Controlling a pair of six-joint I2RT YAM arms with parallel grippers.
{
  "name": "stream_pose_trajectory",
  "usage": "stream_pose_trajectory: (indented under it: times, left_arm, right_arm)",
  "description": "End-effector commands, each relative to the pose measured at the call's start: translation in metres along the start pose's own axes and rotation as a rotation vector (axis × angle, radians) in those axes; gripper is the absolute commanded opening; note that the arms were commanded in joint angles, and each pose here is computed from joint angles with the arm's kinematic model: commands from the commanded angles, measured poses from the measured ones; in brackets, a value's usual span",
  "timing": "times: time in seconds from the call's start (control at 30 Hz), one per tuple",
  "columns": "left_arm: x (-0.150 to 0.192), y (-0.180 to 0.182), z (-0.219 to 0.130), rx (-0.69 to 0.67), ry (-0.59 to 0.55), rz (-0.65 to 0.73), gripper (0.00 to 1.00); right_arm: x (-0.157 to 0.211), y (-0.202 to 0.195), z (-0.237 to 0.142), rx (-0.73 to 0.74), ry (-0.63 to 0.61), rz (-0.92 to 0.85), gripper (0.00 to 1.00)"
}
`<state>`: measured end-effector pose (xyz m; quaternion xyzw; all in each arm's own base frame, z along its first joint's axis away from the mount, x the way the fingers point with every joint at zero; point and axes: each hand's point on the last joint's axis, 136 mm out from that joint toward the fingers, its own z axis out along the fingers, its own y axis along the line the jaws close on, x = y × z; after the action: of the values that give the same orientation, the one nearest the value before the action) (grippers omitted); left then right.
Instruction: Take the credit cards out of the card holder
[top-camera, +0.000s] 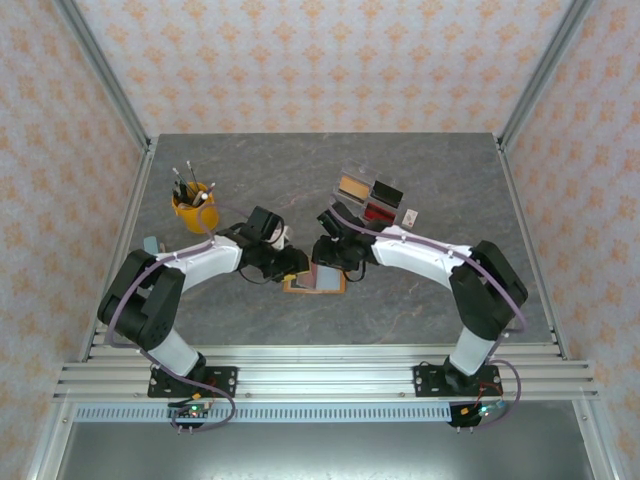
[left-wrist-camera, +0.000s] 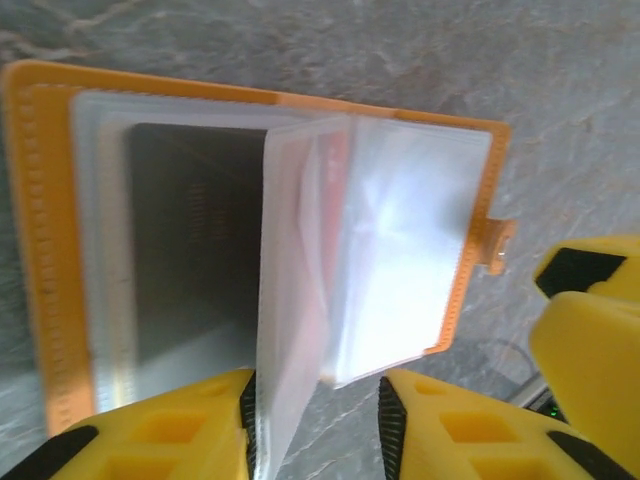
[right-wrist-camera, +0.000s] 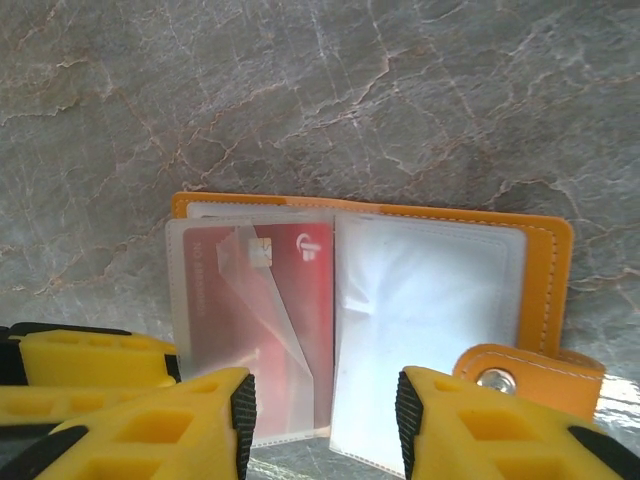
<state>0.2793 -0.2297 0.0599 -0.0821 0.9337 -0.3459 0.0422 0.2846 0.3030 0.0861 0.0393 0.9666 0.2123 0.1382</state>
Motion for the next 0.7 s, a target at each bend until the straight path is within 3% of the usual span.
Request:
stream_pose_trajectory:
  times: [0.0,0.4,0.67]
  left_arm:
    - [0.000,-0.029,-0.004,0.101,-0.003,0.043,0.41]
    - [0.005,-0.062,0.021,0.122,0.008,0.077,0.48]
    - [0.003,-0.054,0.020,0.078,-0.004,0.060,0.47]
  right_arm:
    - [-0.012,-0.006,-0.016,0.019,-0.073,0.028,0.43]
    - [-0.029,-0.047,-0.053,0.144,-0.244,0.104,0.43]
    - [-0.026,-0.035,-0.053,0.097,-0.212,0.057,0.40]
